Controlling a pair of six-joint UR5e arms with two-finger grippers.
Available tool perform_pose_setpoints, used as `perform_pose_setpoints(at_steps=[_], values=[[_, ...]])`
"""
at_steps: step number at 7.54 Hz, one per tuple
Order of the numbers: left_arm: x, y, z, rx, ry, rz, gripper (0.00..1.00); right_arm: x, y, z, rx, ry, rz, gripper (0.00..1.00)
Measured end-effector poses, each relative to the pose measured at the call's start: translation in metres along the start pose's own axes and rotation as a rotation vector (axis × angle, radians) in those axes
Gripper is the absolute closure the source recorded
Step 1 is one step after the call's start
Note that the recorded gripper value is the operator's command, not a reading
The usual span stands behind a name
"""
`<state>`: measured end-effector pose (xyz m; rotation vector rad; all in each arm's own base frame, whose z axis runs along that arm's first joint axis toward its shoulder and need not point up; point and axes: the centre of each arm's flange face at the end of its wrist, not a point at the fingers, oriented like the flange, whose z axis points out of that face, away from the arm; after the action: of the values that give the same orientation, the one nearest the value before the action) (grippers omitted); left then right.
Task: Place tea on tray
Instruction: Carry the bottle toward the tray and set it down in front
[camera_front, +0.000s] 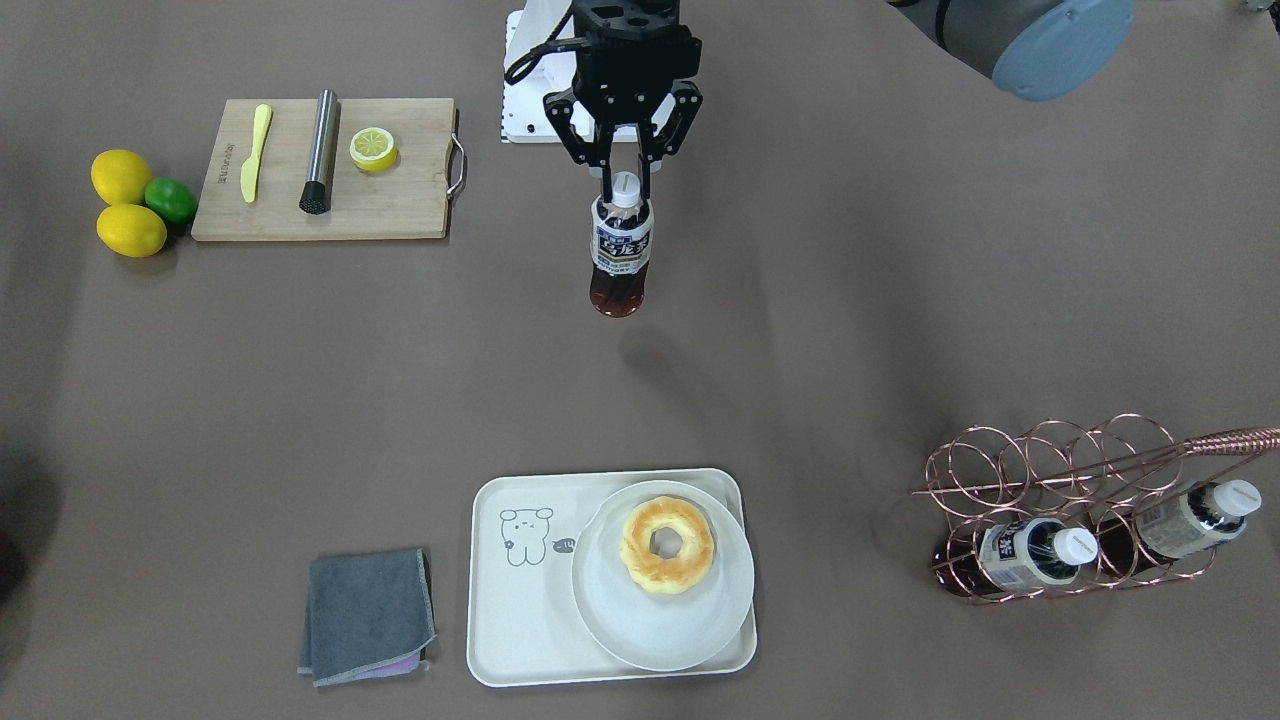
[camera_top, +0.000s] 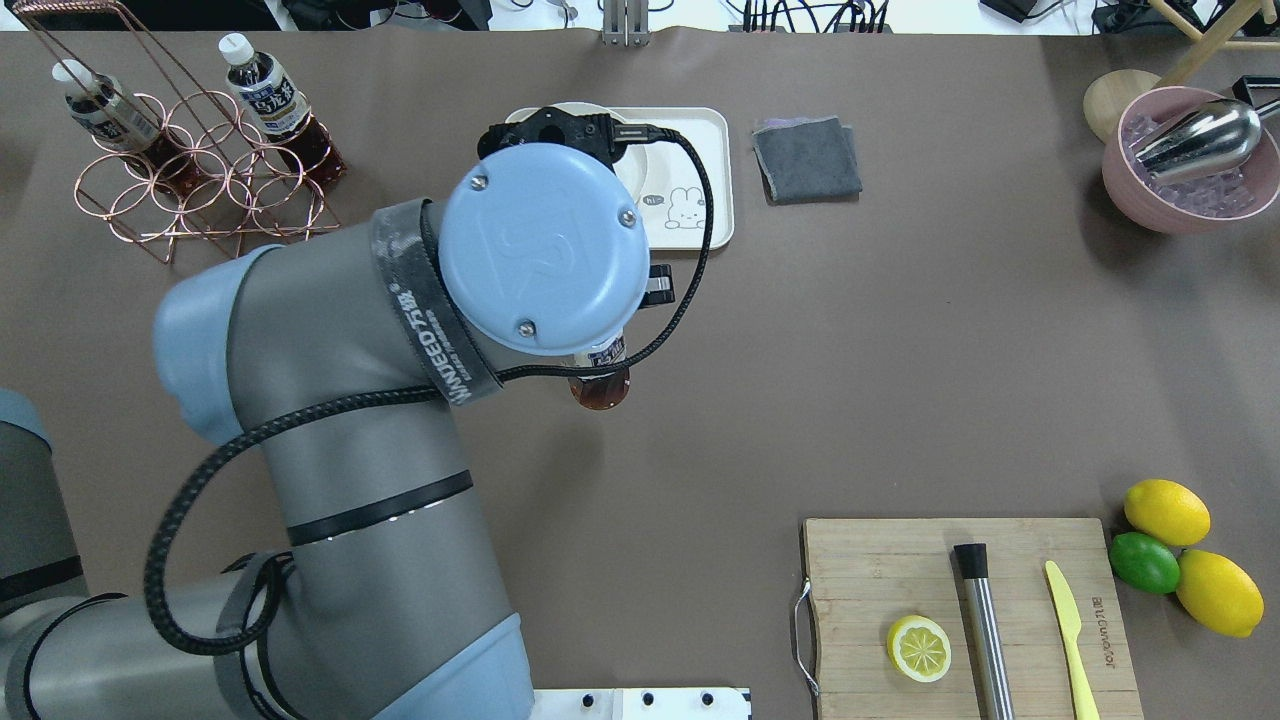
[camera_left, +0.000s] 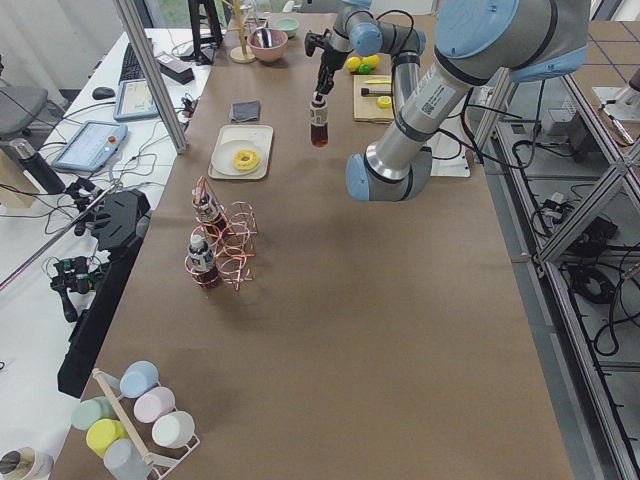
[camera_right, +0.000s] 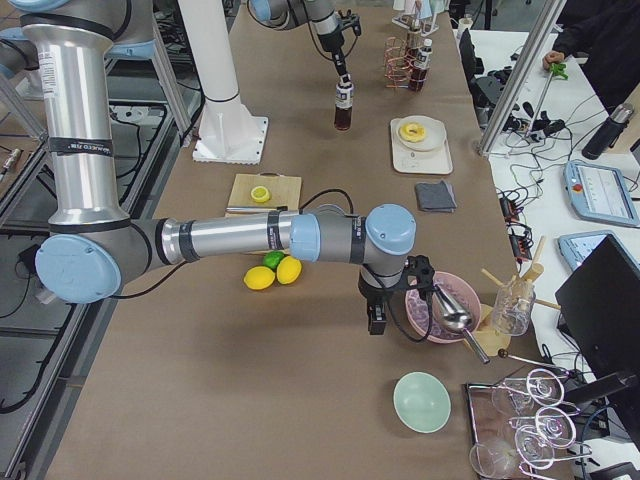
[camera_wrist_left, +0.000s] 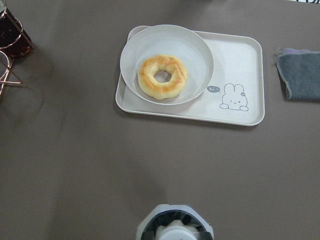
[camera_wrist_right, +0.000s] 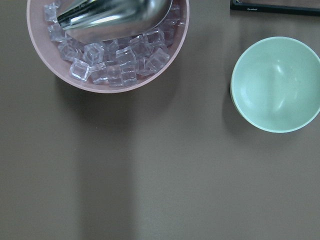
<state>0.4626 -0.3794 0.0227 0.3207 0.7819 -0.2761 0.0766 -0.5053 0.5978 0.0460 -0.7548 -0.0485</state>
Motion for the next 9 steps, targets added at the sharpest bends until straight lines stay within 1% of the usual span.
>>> perform_pose_setpoints(at_steps=[3, 6, 7, 8, 9], values=[[0.020, 0.019, 0.028, 0.024, -0.012, 0.020, 1.00, 0.000, 0.000, 0.000, -0.001, -0.001, 0.002, 0.00], [0.025, 0.034, 0.049, 0.013, -0.017, 0.036, 1.00, 0.000, 0.000, 0.001, -0.002, 0.000, 0.003, 0.00], [0.021, 0.039, 0.057, 0.012, -0.011, 0.038, 0.96, 0.001, 0.000, 0.001, -0.003, 0.000, 0.004, 0.00], [0.019, 0.041, 0.062, 0.012, -0.002, 0.039, 0.03, 0.001, 0.000, 0.001, -0.003, 0.000, 0.004, 0.00], [0.018, 0.041, 0.062, 0.013, 0.003, 0.038, 0.02, 0.002, 0.000, 0.002, -0.005, 0.000, 0.006, 0.00]])
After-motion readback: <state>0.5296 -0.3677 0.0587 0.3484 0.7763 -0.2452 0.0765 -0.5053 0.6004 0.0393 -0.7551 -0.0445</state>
